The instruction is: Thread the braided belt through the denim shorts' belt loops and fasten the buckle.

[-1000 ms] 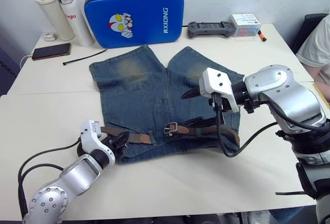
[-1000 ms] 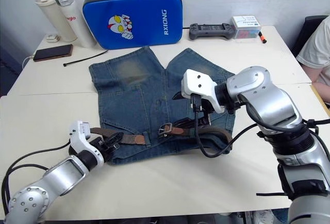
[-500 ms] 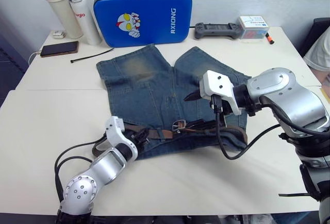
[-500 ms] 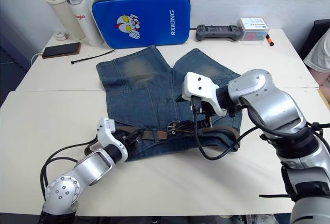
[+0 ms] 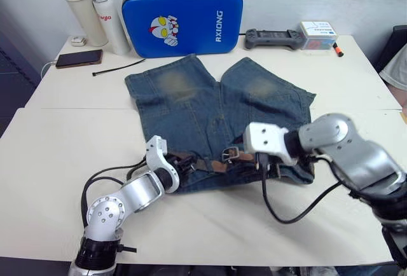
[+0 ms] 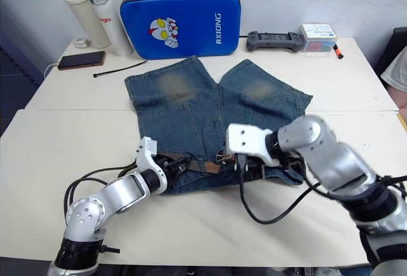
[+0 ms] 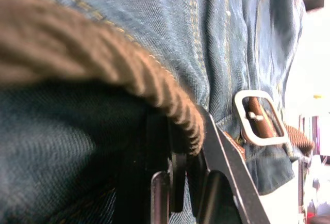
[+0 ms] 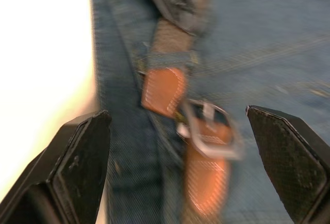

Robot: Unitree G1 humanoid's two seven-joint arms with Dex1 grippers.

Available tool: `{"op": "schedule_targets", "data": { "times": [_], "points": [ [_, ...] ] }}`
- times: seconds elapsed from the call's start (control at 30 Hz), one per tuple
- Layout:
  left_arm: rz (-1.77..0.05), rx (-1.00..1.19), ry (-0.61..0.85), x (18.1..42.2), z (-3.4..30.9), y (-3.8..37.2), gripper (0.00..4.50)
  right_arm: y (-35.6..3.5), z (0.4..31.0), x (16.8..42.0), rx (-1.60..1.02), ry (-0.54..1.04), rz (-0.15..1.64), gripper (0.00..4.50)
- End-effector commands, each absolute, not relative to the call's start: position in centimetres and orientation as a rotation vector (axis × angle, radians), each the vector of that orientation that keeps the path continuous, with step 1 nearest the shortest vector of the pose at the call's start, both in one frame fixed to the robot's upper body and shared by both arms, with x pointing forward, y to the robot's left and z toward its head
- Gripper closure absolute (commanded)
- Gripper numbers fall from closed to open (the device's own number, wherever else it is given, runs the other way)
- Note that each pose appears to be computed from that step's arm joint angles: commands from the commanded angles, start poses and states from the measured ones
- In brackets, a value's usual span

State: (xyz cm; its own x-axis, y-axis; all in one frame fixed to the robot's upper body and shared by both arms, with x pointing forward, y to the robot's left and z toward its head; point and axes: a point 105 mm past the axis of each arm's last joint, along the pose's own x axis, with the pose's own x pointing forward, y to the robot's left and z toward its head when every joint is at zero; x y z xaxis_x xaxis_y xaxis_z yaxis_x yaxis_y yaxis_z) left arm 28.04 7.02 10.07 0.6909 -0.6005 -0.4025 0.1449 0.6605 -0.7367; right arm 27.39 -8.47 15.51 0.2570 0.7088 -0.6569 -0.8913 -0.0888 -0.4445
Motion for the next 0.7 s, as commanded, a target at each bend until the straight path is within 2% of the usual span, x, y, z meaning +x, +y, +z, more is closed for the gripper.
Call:
{"op": "schedule_targets", "data": {
  "times": [0.03,0.33,0.6,0.7],
  "points": [
    [-0.563,-0.694,0.746,26.9,10.0,5.6,4.50,-7.8,16.0,27.4,-1.045,0.129,1.338,0.07],
    [-0.543,-0.625,0.748,27.1,10.4,6.1,4.50,-7.7,16.5,28.1,-1.014,0.092,1.291,0.07],
    [-0.455,-0.683,0.708,27.0,11.6,8.0,1.08,-7.7,17.0,28.7,-0.990,0.084,1.278,0.00],
    [-0.376,-0.715,0.661,26.8,12.9,10.1,1.08,-7.8,17.2,28.9,-0.981,0.083,1.276,0.00]
  ]
}}
